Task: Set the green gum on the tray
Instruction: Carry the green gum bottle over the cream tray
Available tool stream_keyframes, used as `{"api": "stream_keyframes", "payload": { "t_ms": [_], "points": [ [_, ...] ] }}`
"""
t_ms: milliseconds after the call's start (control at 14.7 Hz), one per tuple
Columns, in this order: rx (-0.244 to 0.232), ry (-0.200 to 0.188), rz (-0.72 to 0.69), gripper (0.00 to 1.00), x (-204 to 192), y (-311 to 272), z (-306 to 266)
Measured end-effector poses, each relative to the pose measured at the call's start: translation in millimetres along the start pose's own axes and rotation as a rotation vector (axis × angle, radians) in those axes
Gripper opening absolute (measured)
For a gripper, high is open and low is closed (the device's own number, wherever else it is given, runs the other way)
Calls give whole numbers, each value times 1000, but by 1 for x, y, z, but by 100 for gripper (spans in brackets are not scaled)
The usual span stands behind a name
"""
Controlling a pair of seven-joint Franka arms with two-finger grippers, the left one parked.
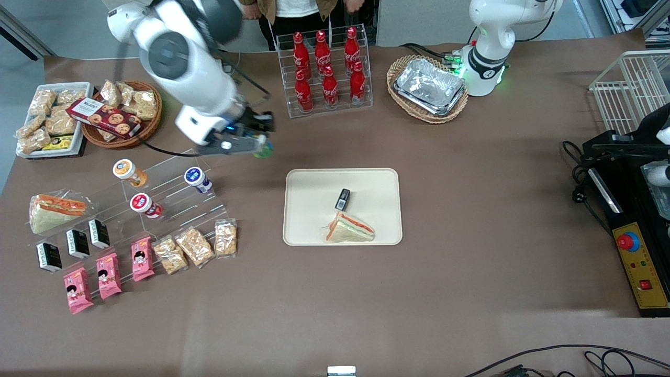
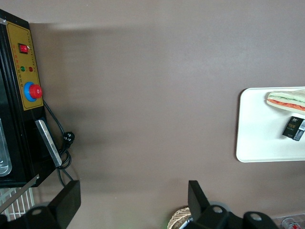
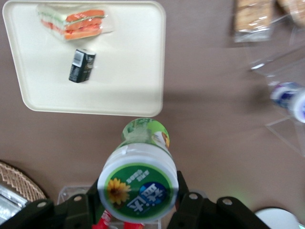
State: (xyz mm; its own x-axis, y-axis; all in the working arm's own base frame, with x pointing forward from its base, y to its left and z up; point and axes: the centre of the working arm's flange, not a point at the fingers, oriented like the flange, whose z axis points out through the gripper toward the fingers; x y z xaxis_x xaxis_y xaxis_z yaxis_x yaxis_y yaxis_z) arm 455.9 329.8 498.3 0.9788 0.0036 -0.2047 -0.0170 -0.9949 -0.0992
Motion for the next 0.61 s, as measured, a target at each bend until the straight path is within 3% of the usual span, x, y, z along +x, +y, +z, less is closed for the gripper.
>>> {"api": "stream_keyframes", "payload": {
  "t_ms": [341,614],
  "points": [
    [29,30,23,58,13,-40,117],
    [-14,60,50,58,19,-52,185]
  ]
}}
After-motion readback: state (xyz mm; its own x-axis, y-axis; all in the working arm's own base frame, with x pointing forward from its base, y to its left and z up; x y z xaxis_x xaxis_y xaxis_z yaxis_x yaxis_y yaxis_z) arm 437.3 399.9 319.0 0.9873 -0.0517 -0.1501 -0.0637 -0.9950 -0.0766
